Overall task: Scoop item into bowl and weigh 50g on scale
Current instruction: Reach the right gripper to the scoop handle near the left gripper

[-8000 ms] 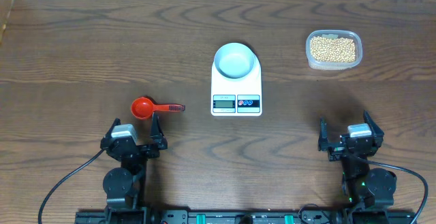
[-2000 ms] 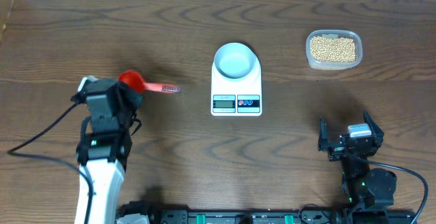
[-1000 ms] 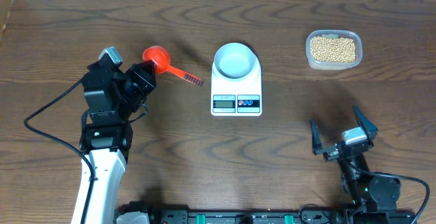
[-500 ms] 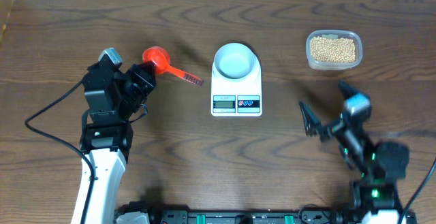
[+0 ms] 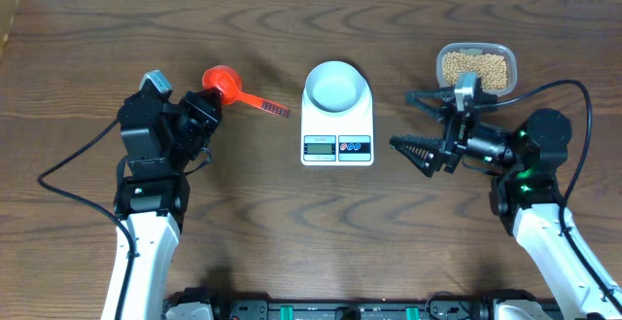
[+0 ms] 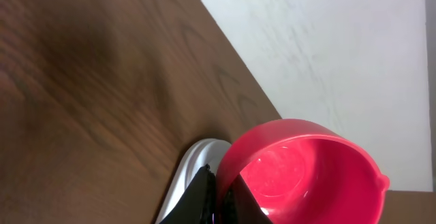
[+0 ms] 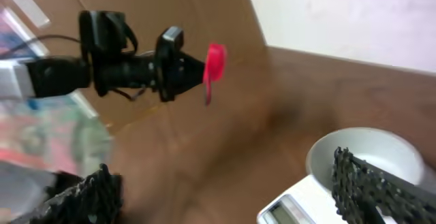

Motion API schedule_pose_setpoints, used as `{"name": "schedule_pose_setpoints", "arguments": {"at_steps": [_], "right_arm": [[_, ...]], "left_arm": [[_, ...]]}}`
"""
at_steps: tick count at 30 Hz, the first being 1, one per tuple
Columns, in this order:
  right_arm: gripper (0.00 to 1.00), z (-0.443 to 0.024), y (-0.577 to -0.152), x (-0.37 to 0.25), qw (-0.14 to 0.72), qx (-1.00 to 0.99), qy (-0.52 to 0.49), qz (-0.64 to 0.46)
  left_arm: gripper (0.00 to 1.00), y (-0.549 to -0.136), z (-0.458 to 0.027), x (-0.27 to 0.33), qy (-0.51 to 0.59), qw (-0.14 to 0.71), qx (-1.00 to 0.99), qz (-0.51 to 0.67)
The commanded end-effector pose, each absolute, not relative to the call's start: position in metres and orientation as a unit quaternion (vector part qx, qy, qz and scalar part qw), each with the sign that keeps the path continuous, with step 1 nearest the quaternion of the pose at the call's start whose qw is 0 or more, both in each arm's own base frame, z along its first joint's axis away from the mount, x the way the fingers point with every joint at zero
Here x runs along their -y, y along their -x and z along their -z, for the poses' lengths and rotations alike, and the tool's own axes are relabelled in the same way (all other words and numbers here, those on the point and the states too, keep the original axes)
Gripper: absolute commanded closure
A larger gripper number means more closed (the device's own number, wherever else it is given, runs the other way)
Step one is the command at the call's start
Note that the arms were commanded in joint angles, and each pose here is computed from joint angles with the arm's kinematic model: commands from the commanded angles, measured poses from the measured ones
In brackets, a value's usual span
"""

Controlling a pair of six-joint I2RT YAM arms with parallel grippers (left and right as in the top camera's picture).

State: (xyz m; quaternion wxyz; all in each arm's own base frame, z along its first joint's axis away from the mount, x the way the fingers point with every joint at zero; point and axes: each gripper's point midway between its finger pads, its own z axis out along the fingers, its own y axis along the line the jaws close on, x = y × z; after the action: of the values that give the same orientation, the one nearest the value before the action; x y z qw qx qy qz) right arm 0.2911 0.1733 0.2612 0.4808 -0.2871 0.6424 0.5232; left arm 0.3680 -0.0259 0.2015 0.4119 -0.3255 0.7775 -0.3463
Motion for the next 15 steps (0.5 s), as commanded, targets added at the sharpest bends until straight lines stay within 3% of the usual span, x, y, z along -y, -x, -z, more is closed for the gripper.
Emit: {"name": "schedule_pose_setpoints", "arguments": {"at_steps": [1, 6, 11, 15], "right_arm": [[0.01, -0.276, -0.302, -0.174, 0.47, -0.656, 0.223, -0.547], [0.05, -0.282, -0.333, -0.184, 0.532, -0.668, 0.139, -0.501], [0.07, -0.275, -0.349, -0.207, 0.528, -0.693, 0.105, -0.48], [0.18, -0.269, -0.365, -0.231, 0.503, -0.706, 0.115, -0.485]], "left_arm": [[0.93, -0.369, -0.206, 0.026, 0.341, 0.405, -0.77, 0.355], [0.93, -0.367, -0.206, 0.04, 0.326, 0.398, -0.777, 0.364], [0.93, -0.366, -0.206, 0.054, 0.311, 0.391, -0.783, 0.371], [0.93, -0.364, -0.206, 0.063, 0.319, 0.379, -0.779, 0.384]]}}
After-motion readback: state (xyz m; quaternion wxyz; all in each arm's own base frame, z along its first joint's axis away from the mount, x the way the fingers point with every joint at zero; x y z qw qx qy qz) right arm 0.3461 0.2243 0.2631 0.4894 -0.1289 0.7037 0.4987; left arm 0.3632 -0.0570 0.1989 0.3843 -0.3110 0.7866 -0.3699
